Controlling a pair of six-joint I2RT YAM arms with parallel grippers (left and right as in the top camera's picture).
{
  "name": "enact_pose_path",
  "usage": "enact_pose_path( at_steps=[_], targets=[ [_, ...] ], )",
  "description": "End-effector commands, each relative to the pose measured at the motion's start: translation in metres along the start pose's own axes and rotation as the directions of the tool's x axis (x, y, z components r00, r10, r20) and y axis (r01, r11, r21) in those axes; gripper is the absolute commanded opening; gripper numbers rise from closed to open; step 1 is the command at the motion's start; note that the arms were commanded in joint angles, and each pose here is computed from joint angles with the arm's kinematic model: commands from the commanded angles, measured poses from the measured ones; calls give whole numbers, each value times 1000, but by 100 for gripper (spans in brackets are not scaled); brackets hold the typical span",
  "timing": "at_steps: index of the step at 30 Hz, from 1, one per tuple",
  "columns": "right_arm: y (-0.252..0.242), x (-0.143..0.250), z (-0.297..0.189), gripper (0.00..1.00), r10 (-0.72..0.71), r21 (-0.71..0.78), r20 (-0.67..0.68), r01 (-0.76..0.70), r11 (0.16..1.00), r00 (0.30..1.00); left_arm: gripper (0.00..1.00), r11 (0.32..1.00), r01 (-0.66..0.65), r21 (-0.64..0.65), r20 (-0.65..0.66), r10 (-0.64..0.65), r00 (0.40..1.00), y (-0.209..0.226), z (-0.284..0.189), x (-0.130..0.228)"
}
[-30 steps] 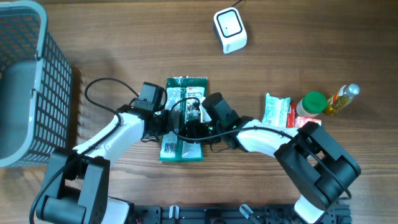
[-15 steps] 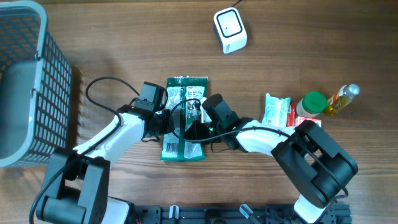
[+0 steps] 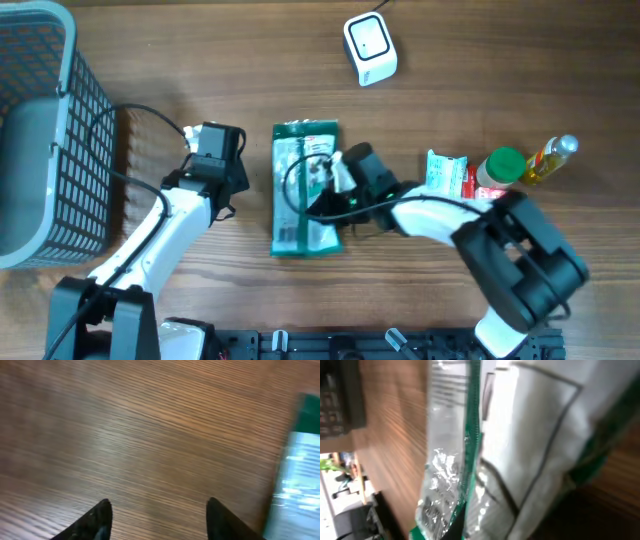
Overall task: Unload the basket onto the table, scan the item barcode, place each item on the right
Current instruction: 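Grasp the gloves packet with the right gripper, release the left gripper, then lift the gloves packet up to the white scanner with the right gripper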
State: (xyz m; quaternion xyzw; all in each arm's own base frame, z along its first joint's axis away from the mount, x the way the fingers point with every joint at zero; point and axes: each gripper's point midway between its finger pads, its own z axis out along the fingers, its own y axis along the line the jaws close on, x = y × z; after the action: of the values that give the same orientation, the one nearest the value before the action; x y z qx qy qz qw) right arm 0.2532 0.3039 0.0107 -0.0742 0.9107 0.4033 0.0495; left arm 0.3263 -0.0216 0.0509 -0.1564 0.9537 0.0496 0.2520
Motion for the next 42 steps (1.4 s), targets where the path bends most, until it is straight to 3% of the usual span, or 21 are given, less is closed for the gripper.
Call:
enact_pose_path(
  at_steps=[1,4,7,11,16,20,21,22,23,36,39,42],
  targets=[
    [33,-16,-50,4,-181,-108,67,187,976,981,57,1000,28,10,15,-28,999,4,-2,-10],
    [39,-7,-76,4,-271,-81,71,276,958,960,67,1000,30,9,14,-30,999,5,-2,-10],
    [56,8,-102,4,-417,-70,82,422,904,905,75,992,-82,97,-18,84,996,-10,-2,-3],
    [77,7,-124,4,-465,-76,151,479,875,873,78,974,-138,179,-37,147,988,-22,0,2],
    [94,6,-142,4,-500,-77,213,525,848,839,79,961,-34,273,-95,62,994,-12,2,0],
    [94,7,-142,4,-472,-83,208,496,864,857,77,951,1,309,-101,32,994,3,4,-7],
    [94,7,-142,4,-473,-82,210,498,864,856,80,952,3,308,-99,29,995,4,5,-8],
    [94,6,-142,4,-473,-80,211,497,864,855,95,951,3,308,-98,29,995,4,5,-8],
    [93,6,-142,4,-473,-75,212,497,865,855,100,951,3,309,-96,28,995,3,5,-9],
    [104,-1,-158,4,-481,-50,198,499,865,854,100,951,3,309,-96,28,995,3,5,-9],
    [123,-15,-190,4,-533,46,190,535,843,824,100,951,3,309,-96,28,995,3,5,-9],
    [145,-33,-245,4,-605,247,144,563,788,783,100,951,3,309,-96,28,995,3,5,-9]
  ],
)
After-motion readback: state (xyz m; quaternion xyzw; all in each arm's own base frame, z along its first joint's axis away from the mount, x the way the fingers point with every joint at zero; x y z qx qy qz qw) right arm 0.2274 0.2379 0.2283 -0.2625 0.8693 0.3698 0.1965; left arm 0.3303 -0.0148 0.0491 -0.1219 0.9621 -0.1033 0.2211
